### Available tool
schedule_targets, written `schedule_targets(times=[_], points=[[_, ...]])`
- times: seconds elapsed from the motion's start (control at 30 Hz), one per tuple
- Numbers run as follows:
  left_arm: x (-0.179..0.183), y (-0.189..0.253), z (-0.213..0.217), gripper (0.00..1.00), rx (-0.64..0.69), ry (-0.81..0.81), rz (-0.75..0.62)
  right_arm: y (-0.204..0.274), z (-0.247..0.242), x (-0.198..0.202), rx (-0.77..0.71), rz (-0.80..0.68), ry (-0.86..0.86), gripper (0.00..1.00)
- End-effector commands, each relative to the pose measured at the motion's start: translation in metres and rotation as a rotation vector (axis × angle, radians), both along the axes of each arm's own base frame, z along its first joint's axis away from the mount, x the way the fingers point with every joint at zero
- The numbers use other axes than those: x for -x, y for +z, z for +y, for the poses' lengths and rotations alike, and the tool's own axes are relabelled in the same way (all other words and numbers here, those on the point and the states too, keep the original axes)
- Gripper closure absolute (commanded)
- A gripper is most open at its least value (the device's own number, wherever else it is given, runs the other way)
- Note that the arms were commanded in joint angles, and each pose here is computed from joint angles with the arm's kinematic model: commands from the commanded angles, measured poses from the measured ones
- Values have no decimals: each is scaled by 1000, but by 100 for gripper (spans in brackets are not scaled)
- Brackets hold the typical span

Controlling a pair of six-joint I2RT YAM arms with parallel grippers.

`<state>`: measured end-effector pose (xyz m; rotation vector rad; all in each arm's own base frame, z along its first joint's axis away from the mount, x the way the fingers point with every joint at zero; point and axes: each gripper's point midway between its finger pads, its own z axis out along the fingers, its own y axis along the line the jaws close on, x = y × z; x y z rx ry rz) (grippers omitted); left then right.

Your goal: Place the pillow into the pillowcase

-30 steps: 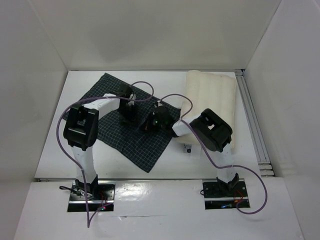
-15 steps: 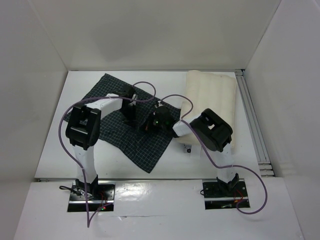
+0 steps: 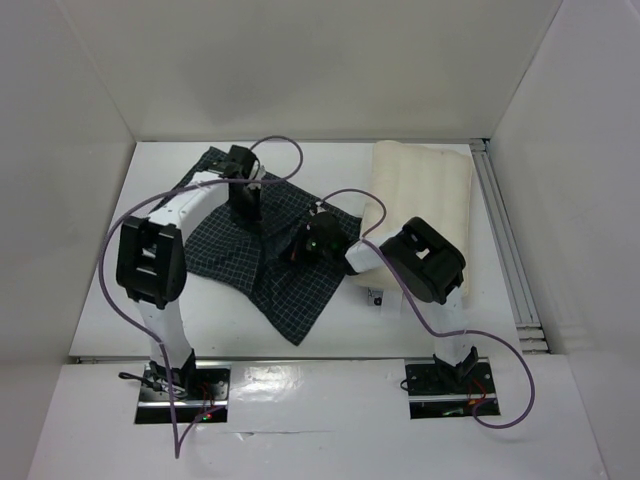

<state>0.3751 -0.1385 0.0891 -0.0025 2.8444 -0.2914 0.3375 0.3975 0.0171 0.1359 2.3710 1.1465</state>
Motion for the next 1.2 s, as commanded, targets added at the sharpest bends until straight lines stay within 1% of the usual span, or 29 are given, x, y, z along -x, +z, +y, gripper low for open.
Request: schedule_targets(times=[0.0,0.07,0.1,0.17,0.2,0.3,0.37,0.4,0.47,0.5,0.53,0.57,0.6,0.67,0.7,0.73,0.77,0.8,0.83,0.87,0.9,0.93,0.97,1.0,1.03,1.07,1.1,1.13,1.17], points=[[1,30,4,100,98,-42,-25,-70,-44,17,244,123,-63,100],[1,32,11,100,133,-23,-18,-69,-44,17,251,131,-63,100],[-4,41,5,100,189,-34,-51,-69,-44,17,251,130,-63,100],[-4,42,8,100,251,-26,-56,-64,-43,15,247,116,-58,100],[-4,54,0,100,329,-38,-70,-60,-42,14,246,102,-50,100],[-10,67,-3,100,445,-21,-106,-28,-43,5,274,19,-53,99],[-14,72,2,100,475,-8,-127,13,-40,-4,262,-52,-44,95],[-16,75,0,100,490,-6,-135,28,-41,-8,276,-109,-26,91],[-19,82,1,100,507,-3,-156,76,-45,-17,274,-190,-51,66],[-20,84,-2,100,525,-5,-160,90,-49,-19,294,-230,-49,49],[-21,91,-4,100,542,-8,-175,108,-54,-28,312,-272,-86,38],[-21,91,-4,100,542,-8,-175,124,-63,-26,339,-289,-100,26],[-20,92,-6,100,555,-15,-172,131,-70,-29,369,-303,-120,20],[-22,97,-10,100,585,-27,-184,153,-98,-47,454,-353,-214,19],[-22,98,-7,100,594,-23,-184,160,-119,-48,517,-349,-260,18],[-23,103,-9,100,606,-22,-186,165,-150,-61,574,-356,-330,14],[-24,105,-10,100,614,-29,-195,176,-173,-72,605,-373,-394,14],[-24,105,-10,100,614,-30,-195,183,-194,-79,628,-362,-428,14],[-26,108,-10,100,615,-32,-203,184,-227,-94,669,-336,-474,13],[-25,109,-11,100,622,-37,-202,205,-241,-109,688,-351,-525,12],[-25,109,-11,100,622,-37,-202,175,-256,-113,802,-257,-505,10],[-25,109,-11,100,622,-37,-202,170,-267,-121,857,-224,-515,10],[-25,109,-11,100,622,-37,-202,193,-279,-142,890,-247,-567,8],[-25,109,-11,100,622,-37,-202,149,-281,-146,1000,-145,-503,5],[-25,109,-11,100,622,-37,-202,139,-292,-157,1043,-114,-507,4],[-25,109,-12,100,626,-30,-197,156,-288,-178,1008,-139,-528,2],[-25,109,-12,100,626,-29,-197,112,-289,-185,1048,-50,-473,2],[-26,108,-10,100,615,-23,-200,101,-298,-196,1014,-22,-475,2],[-26,108,-10,100,619,-16,-195,105,-292,-213,939,-35,-463,3]])
